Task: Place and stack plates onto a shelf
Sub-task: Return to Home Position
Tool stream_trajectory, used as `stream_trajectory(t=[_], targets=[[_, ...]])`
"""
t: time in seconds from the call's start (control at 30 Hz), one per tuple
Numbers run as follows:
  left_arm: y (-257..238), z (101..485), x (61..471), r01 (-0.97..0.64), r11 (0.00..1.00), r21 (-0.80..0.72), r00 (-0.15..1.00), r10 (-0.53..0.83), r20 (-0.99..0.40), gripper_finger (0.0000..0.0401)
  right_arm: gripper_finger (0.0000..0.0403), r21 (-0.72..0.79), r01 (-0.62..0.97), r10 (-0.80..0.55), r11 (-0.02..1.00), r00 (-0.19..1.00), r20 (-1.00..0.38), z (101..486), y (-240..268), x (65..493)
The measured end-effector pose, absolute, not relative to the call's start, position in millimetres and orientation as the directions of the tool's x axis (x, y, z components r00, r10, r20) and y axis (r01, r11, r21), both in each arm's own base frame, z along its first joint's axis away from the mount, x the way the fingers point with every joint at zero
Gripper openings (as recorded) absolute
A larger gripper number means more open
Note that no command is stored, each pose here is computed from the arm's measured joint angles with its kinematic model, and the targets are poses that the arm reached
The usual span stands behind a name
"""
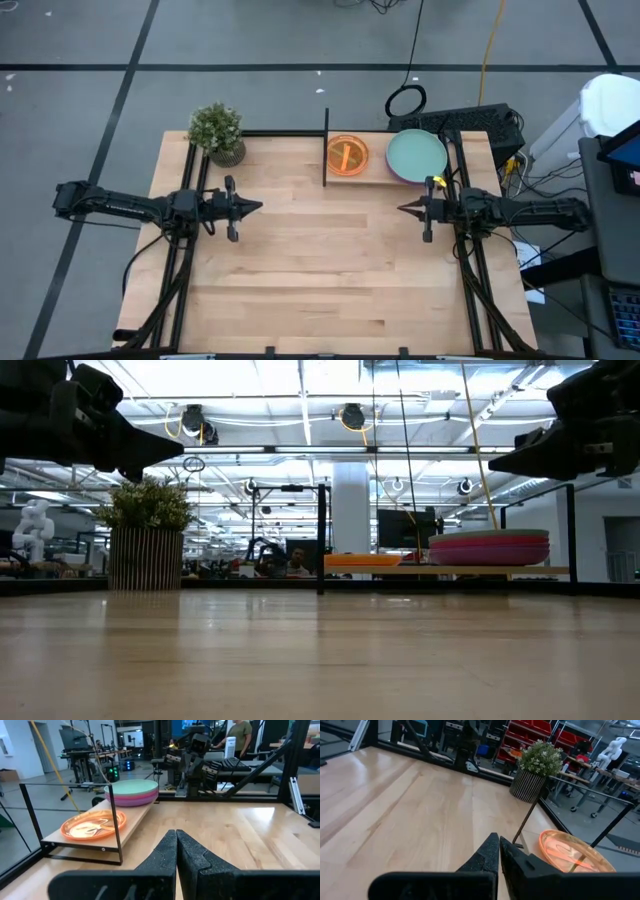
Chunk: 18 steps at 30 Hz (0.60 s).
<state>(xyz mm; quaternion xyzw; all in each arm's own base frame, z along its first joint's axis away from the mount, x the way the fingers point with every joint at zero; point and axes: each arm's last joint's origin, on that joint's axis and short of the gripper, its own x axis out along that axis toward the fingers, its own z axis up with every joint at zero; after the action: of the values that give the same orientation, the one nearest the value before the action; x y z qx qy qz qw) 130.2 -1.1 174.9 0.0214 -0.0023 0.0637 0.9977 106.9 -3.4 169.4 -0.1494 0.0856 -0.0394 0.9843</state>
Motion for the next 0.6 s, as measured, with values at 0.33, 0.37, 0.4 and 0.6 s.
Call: stream_trajectory(t=[0.33, 0.37, 0.4, 0.6], targets=[[-2.4, 175.0, 130.3, -0.084, 0.996, 0.044, 0.996, 0.084, 0.008, 0.0001, 0.0000, -0.281, 0.043, -0.078, 0.959, 0.990, -0.115, 164.4, -2.6, 102.1], [-2.4, 175.0, 130.3, -0.083, 0.996, 0.042, 0.997, 0.083, 0.008, 0.0001, 0.0000, -0.282, 0.043, -0.079, 0.958, 0.990, -0.116, 163.6, -2.6, 101.4], [-2.4, 175.0, 130.3, -0.083, 0.996, 0.042, 0.997, 0.083, 0.008, 0.0001, 0.0000, -0.282, 0.042, -0.079, 0.958, 0.990, -0.119, 162.3, -2.7, 100.7], [-2.5, 174.9, 130.3, -0.082, 0.996, 0.041, 0.997, 0.082, 0.007, 0.0001, 0.0000, -0.285, 0.056, -0.079, 0.957, 0.994, -0.069, 163.3, -2.6, 97.5]])
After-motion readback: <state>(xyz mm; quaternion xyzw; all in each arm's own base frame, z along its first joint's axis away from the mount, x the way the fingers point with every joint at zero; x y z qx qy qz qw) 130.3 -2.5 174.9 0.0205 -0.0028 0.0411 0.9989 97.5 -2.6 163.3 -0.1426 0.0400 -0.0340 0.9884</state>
